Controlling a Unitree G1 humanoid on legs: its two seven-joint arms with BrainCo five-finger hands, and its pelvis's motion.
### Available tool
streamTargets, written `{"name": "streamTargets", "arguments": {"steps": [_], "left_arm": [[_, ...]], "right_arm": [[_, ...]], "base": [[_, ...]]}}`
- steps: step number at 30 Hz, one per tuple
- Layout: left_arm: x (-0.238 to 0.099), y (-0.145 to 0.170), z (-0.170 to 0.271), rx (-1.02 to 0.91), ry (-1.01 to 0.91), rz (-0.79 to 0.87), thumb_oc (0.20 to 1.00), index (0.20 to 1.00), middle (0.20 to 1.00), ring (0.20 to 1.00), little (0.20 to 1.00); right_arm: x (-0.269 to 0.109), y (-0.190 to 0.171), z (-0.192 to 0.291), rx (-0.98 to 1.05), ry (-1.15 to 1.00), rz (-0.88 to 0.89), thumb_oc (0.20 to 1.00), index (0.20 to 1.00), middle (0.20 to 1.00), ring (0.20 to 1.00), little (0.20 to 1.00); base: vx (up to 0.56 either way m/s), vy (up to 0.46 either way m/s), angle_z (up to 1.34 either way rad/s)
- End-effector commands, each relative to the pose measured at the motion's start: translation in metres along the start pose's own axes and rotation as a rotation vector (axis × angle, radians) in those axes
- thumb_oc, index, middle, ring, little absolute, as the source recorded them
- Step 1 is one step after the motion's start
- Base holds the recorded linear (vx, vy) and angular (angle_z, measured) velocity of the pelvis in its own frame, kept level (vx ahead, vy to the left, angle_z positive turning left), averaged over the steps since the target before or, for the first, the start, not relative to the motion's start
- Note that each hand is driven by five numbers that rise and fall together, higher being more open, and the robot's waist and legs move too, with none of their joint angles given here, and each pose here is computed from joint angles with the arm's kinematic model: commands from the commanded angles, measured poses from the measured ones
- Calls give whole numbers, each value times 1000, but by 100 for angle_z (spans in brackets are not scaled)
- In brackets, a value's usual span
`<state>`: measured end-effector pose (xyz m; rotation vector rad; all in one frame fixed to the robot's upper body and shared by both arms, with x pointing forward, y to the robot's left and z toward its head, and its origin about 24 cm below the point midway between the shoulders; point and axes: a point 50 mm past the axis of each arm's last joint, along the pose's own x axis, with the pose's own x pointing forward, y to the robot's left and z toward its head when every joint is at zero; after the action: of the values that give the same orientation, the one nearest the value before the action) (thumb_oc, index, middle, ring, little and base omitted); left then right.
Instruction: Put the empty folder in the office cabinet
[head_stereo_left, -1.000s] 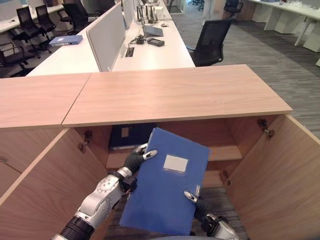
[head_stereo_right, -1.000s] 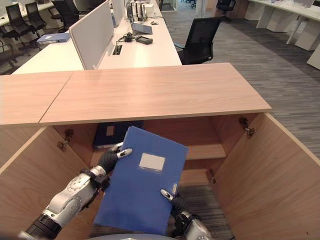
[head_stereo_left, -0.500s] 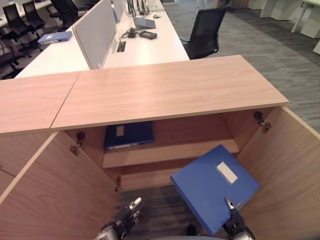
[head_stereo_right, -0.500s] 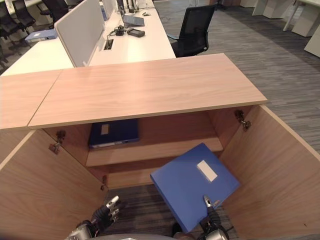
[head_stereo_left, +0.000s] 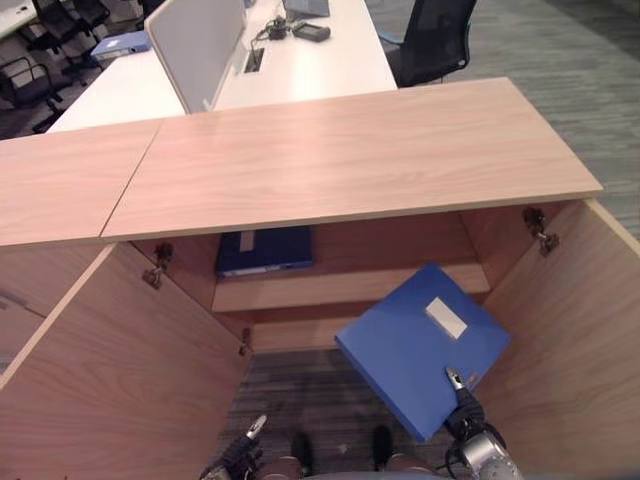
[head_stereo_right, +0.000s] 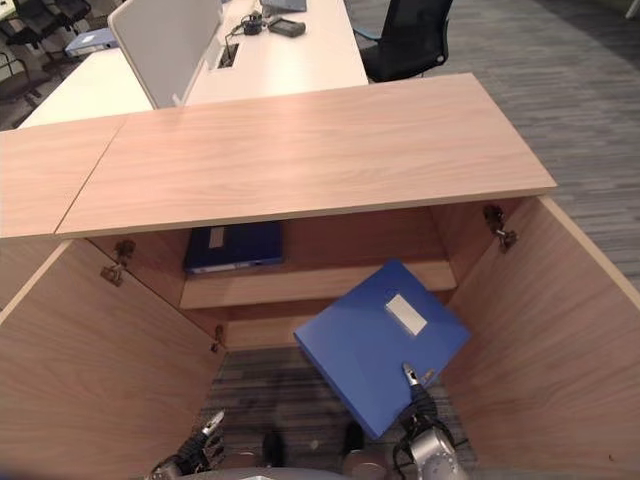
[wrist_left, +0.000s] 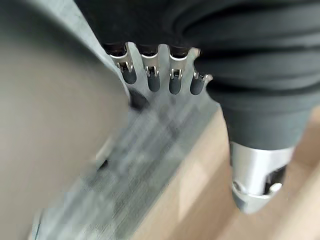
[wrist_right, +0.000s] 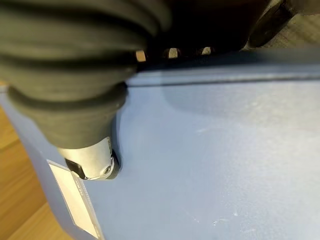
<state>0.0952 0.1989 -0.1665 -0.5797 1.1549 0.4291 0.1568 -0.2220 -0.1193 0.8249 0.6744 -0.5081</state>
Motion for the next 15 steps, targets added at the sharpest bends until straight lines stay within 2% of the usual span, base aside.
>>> {"name": "streamTargets", "arguments": {"steps": [1, 6, 11, 15], "left_arm": [[-2, 13, -11, 9, 21, 47, 1000, 1000, 1000, 1000, 1000], [-8, 32, -33, 19, 100, 111, 1000, 1000, 1000, 1000, 1000], [-12, 46, -43, 48, 139, 162, 1000, 1000, 1000, 1000, 1000], [-13, 53, -34, 90, 123, 213, 1000, 1000, 1000, 1000, 1000]], "right_arm": [[2, 16, 3, -16, -32, 100, 200, 200, 200, 200, 200], [-2, 6, -12, -28, 28, 75, 200, 200, 200, 200, 200], [-1, 15, -16, -46, 41, 103, 200, 200, 200, 200, 200], [4, 47, -7, -73, -4, 223, 200, 200, 200, 200, 200]], "base": [[219, 156, -40], [245, 208, -51], [175, 272, -29], [-32, 247, -32]]}}
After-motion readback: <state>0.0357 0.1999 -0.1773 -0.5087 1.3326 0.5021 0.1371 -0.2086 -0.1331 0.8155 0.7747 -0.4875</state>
